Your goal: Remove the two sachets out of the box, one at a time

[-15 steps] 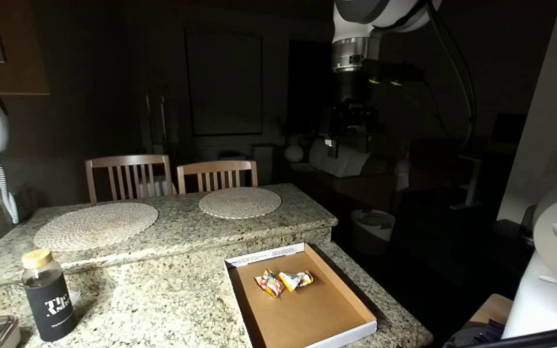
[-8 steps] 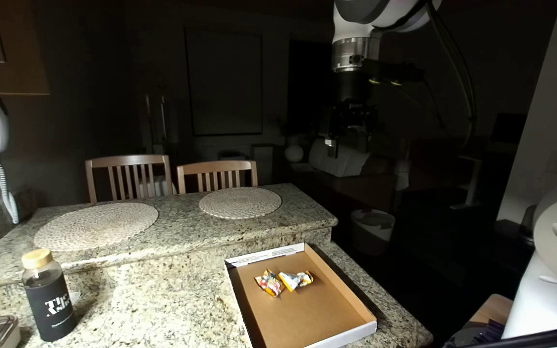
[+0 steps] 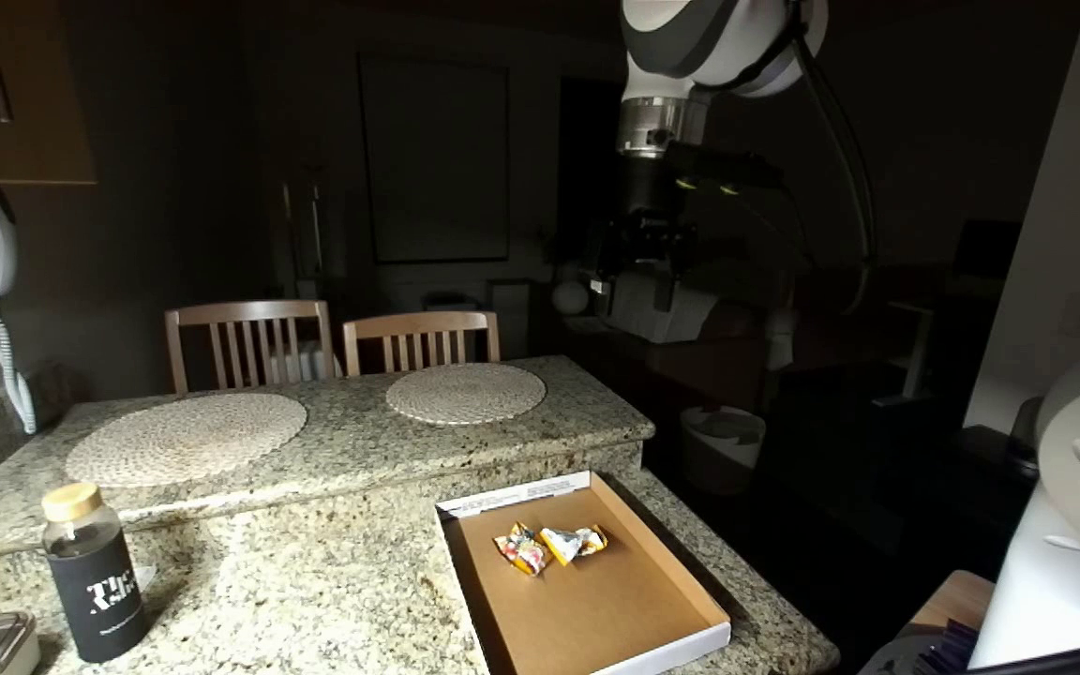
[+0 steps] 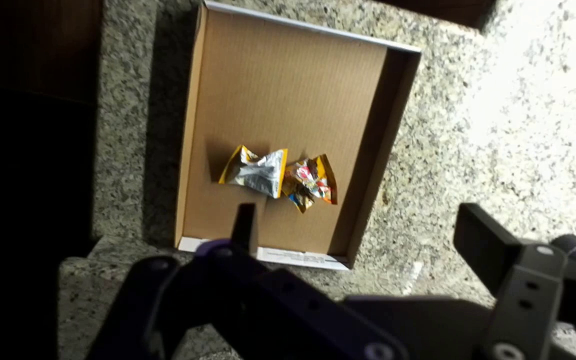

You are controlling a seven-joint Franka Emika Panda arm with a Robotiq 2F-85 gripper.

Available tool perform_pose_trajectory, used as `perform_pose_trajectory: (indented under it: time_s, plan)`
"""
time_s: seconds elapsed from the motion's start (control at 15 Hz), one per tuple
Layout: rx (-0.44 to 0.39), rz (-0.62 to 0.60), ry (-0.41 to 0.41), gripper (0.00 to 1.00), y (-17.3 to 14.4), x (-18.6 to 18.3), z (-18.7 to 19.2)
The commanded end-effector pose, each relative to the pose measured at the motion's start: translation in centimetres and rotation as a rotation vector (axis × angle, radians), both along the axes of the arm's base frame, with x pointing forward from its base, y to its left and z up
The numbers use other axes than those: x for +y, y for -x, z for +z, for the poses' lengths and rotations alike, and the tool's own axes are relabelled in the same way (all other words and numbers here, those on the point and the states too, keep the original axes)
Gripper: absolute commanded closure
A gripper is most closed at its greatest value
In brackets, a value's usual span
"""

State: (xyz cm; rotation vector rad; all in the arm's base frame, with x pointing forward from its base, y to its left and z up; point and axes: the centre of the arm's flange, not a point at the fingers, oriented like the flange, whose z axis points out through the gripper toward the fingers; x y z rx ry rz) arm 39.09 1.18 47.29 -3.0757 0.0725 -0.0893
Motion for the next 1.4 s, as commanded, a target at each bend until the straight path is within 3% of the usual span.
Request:
perform_pose_trajectory:
  time_s: [0.0, 0.2, 0.53, 0.6, 0.8, 1.2, 1.33]
  plan:
    - [-0.089, -0.045, -0.054, 0.0, -2.5, 1.6, -2.8]
    - [-0.031, -0.096, -0.052, 0.0, -5.6, 2.4, -7.2]
    - [0.072, -0.192, -0.11, 0.0, -8.0, 4.3, -14.1]
    - [0.056, -0.146, -0.079, 0.0, -6.1, 3.2, -12.6]
    - [0.09, -0.162, -0.087, 0.0, -7.3, 3.9, -14.6]
    - [0.083, -0.171, -0.098, 0.0, -8.1, 3.9, -14.6]
    - [0.041, -0.211, -0.113, 0.0, -9.0, 3.7, -15.4]
